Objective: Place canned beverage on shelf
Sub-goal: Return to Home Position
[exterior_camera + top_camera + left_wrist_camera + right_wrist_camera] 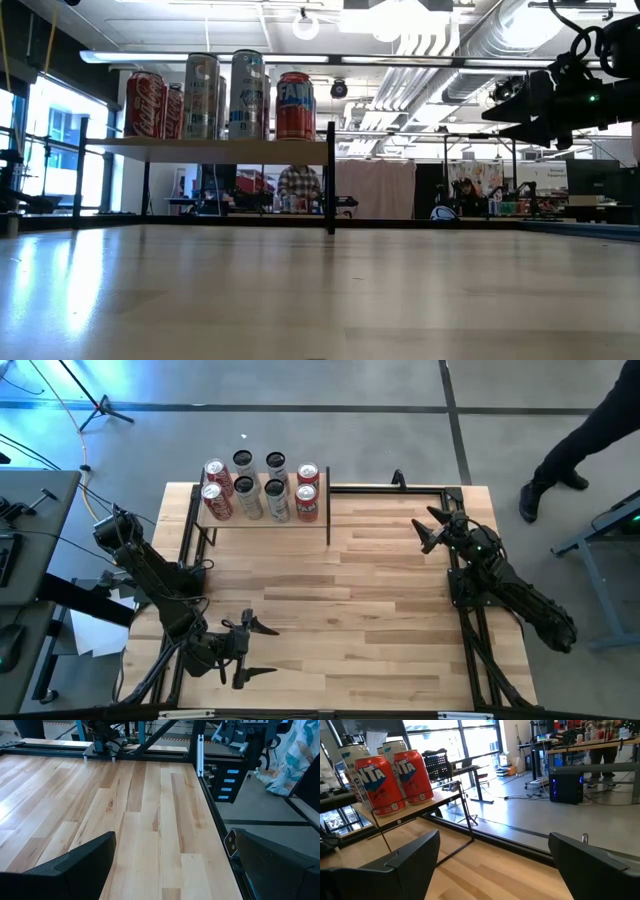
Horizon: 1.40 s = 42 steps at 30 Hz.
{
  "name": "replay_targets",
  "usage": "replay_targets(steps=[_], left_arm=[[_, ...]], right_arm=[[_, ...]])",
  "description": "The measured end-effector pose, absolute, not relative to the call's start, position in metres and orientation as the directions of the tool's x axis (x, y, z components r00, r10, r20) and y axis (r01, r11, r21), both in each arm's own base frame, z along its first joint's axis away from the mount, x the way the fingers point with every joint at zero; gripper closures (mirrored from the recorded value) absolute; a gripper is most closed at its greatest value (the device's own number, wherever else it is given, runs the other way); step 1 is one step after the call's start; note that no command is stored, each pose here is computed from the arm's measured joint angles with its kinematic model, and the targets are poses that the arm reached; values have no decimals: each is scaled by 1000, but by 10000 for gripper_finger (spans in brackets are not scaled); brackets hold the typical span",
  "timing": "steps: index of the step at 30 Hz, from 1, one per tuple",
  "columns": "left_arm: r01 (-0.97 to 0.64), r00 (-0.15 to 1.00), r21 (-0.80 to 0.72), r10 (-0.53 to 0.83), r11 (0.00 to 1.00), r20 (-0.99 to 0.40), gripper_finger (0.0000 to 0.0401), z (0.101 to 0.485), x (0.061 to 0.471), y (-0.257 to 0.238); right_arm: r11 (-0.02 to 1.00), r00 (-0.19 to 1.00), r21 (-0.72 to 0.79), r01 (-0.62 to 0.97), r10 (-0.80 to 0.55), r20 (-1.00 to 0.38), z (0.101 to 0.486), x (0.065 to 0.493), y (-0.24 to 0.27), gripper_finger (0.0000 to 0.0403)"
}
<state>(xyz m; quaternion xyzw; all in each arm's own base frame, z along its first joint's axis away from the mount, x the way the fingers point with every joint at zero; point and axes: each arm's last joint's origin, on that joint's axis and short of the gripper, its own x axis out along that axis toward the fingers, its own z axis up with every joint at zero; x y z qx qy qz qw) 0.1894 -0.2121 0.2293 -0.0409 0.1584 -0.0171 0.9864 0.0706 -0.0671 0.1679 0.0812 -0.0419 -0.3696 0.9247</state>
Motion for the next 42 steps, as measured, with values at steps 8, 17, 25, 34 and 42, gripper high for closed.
replay_targets(steps=[8, 17, 25, 34, 42], left_arm=[[21, 949, -86, -47, 996, -311, 13, 229, 189, -212], [56, 930, -220, -131, 974, -343, 13, 228, 190, -214], [116, 866, -132, -166, 984, -472, 13, 219, 215, -186], [221, 876, 198, -105, 955, -471, 14, 223, 249, -139], [215, 908, 231, -108, 949, -404, 14, 212, 250, -108]], right_arm=[[714, 723, 181, 677, -690, 17, 168, 71, -67, 44], [713, 723, 181, 677, -691, 16, 168, 71, -67, 44], [713, 723, 181, 677, -691, 16, 168, 71, -67, 44], [713, 723, 181, 677, -691, 16, 168, 71, -67, 44], [713, 723, 181, 678, -691, 16, 168, 71, -67, 44]])
